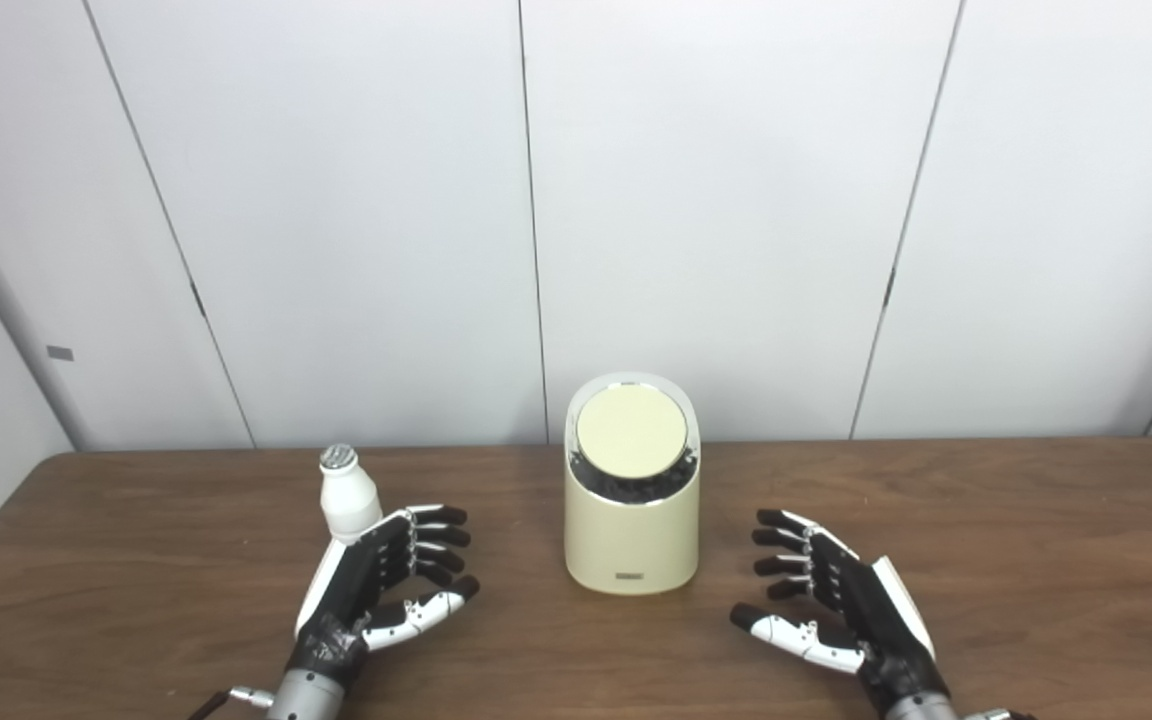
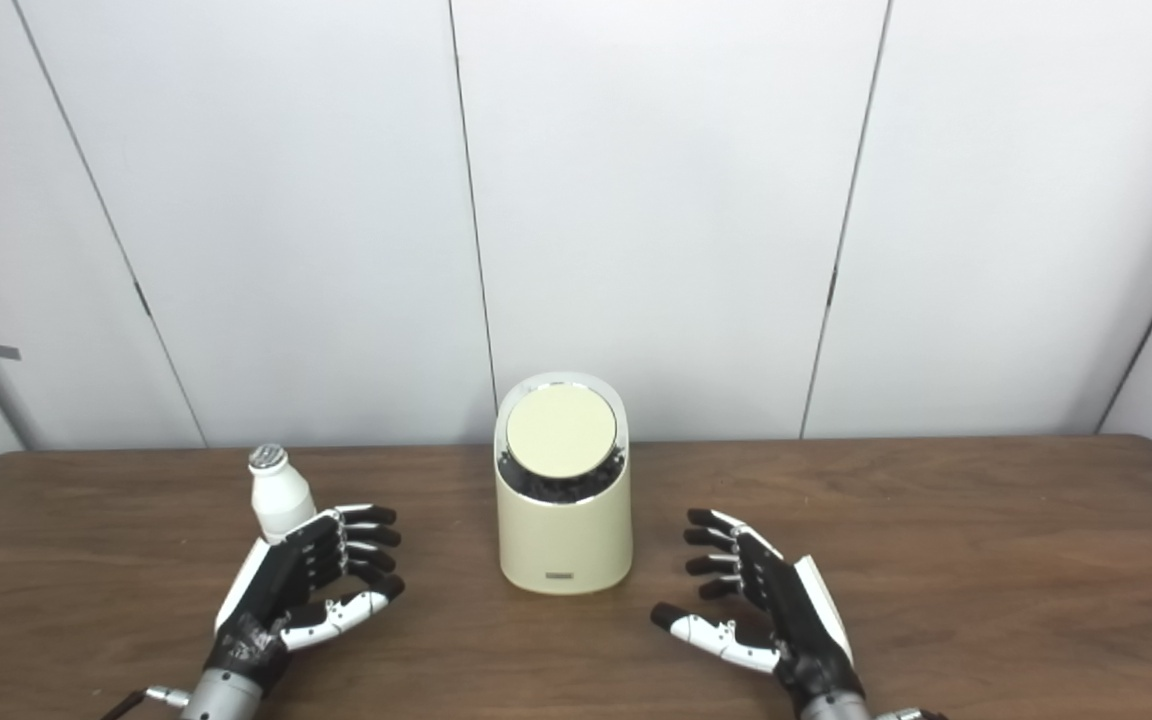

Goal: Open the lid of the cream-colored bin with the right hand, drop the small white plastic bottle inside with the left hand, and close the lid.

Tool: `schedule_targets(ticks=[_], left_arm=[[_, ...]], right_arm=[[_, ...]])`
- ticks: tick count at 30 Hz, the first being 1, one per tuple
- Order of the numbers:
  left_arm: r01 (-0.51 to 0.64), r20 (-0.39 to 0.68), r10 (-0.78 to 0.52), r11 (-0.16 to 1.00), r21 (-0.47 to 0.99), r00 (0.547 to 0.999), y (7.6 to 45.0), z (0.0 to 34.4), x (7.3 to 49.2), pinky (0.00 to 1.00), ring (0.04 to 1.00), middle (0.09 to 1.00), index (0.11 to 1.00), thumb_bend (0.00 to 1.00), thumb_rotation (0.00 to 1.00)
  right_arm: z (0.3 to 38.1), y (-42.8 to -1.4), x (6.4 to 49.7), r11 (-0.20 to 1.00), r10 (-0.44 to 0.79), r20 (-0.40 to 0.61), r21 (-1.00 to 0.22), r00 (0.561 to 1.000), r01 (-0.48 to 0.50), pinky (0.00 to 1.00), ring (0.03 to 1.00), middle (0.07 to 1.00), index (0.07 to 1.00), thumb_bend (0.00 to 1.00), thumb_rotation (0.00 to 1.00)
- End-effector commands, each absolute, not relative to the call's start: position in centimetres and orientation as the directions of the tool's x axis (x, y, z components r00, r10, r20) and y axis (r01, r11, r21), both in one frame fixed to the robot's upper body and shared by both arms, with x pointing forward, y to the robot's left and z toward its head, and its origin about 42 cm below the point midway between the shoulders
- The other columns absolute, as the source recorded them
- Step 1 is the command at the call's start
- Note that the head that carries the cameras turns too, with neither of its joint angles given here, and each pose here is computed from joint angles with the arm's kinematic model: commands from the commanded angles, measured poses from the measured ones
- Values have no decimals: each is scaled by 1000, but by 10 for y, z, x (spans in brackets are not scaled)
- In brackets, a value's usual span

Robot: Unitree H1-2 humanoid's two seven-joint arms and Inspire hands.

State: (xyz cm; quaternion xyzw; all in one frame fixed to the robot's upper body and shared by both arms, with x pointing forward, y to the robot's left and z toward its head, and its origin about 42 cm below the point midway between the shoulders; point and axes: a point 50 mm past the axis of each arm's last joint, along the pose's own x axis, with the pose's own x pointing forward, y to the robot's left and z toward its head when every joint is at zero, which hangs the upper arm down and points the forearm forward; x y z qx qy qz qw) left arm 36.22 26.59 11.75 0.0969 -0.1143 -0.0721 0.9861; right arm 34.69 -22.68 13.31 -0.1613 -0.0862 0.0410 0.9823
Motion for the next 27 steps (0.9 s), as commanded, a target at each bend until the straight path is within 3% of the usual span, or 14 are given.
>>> schedule_targets(ticks=[1,14,20,27], left_arm=[[124,158,-154,975,183,975,265,93,345,529,577,654,699,577,0],[123,161,-154,975,187,975,265,94,344,542,581,653,697,573,0],[117,164,-150,974,192,975,264,94,343,540,580,650,692,575,0],[114,168,-146,976,185,975,265,95,343,540,579,652,691,572,0]], right_arm=[[148,-224,351,941,128,217,-334,968,-49,585,690,782,814,577,286],[148,-224,351,946,122,211,-319,970,-49,585,690,776,811,583,271],[153,-222,349,939,144,216,-337,966,-65,589,699,787,819,577,311],[180,-213,367,933,136,297,-358,945,-22,602,731,797,814,631,354]])
